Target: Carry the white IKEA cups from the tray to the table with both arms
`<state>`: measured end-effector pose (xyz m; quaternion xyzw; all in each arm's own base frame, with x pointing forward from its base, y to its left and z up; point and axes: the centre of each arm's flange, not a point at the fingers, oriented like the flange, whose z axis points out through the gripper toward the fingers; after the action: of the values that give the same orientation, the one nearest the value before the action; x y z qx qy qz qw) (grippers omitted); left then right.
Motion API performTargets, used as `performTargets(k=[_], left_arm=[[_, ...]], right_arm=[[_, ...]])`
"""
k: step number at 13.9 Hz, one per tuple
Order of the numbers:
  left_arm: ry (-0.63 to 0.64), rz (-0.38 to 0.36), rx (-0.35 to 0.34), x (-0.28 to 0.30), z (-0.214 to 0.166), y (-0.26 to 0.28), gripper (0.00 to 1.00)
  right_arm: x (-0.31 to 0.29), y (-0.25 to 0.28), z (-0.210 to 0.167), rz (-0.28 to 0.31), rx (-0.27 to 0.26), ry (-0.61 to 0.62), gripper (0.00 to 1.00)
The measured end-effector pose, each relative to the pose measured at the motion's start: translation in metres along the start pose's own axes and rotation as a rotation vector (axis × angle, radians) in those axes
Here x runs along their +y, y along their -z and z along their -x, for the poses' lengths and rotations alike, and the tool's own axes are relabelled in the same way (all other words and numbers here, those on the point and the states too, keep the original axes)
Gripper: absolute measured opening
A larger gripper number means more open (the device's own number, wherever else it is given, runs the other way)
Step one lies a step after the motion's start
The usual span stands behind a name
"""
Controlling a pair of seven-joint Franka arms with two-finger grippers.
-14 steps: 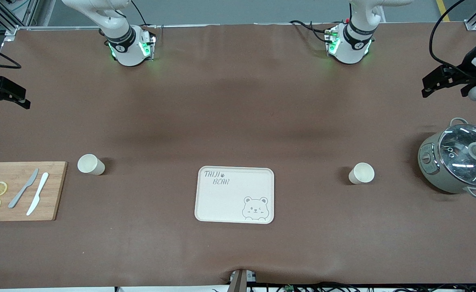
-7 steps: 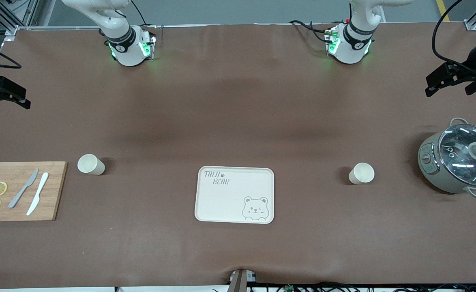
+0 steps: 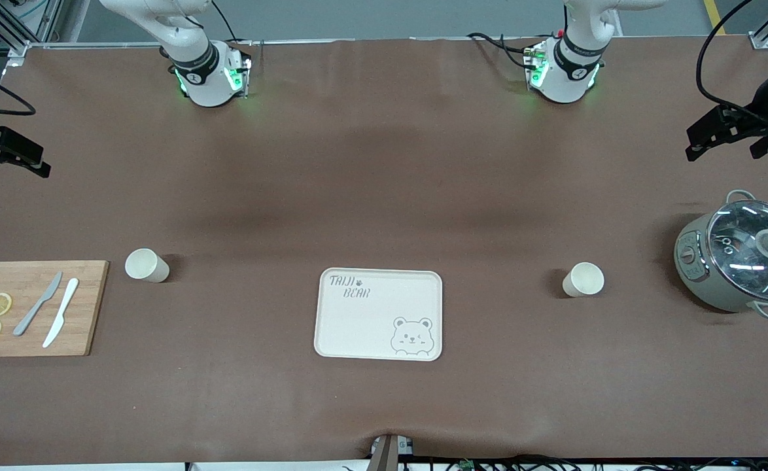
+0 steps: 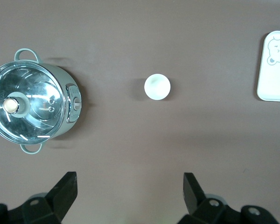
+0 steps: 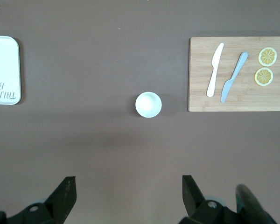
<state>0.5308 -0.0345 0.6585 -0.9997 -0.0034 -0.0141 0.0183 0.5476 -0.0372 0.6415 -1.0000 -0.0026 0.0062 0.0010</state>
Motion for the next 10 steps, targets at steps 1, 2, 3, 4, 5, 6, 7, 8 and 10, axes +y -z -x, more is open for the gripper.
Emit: performTargets(k=[1, 2, 3, 4, 5, 6, 7, 8, 10], left_arm=[[0.000, 0.000, 0.000, 0.0001, 0.0000, 0.0000, 1.00], [0.000, 0.000, 0.000, 0.0000, 0.0000, 0.0000, 1.00], [0.000, 0.000, -0.003, -0.0001, 0.0005, -0.0002, 1.00], [0.000, -0.001, -0.010, -0.0003, 0.0013, -0.0006, 1.00], [0.001, -0.001, -0.016, -0.0005, 0.0021, -0.0011, 1.00], [0.001, -0.002, -0.021, -0.0007, 0.0027, -0.0018, 1.00], [0.002, -0.002, -0.027, -0.0011, 0.0035, -0.0031, 1.00], [0.002, -0.003, -0.033, -0.0013, 0.0041, -0.0048, 1.00], [0.003, -0.003, -0.041, -0.0018, 0.0050, -0.0080, 1.00]], right_arm=[[0.0000, -0.0001, 0.0000, 0.000, 0.000, -0.003, 1.00], [0.0000, -0.0001, 0.0000, 0.000, -0.001, -0.005, 1.00], [0.0000, -0.0001, 0.0001, 0.000, -0.001, -0.006, 1.00], [0.0000, -0.0001, 0.0001, 0.000, -0.001, -0.007, 1.00], [0.0000, -0.0001, 0.0001, 0.000, -0.001, -0.007, 1.00], [0.0000, -0.0002, 0.0001, 0.000, -0.001, -0.007, 1.00], [0.0001, -0.0002, 0.0001, 0.000, -0.001, -0.007, 1.00], [0.0001, -0.0002, 0.0001, 0.000, -0.001, -0.008, 1.00], [0.0003, -0.0005, 0.0001, 0.000, -0.002, -0.008, 1.00]])
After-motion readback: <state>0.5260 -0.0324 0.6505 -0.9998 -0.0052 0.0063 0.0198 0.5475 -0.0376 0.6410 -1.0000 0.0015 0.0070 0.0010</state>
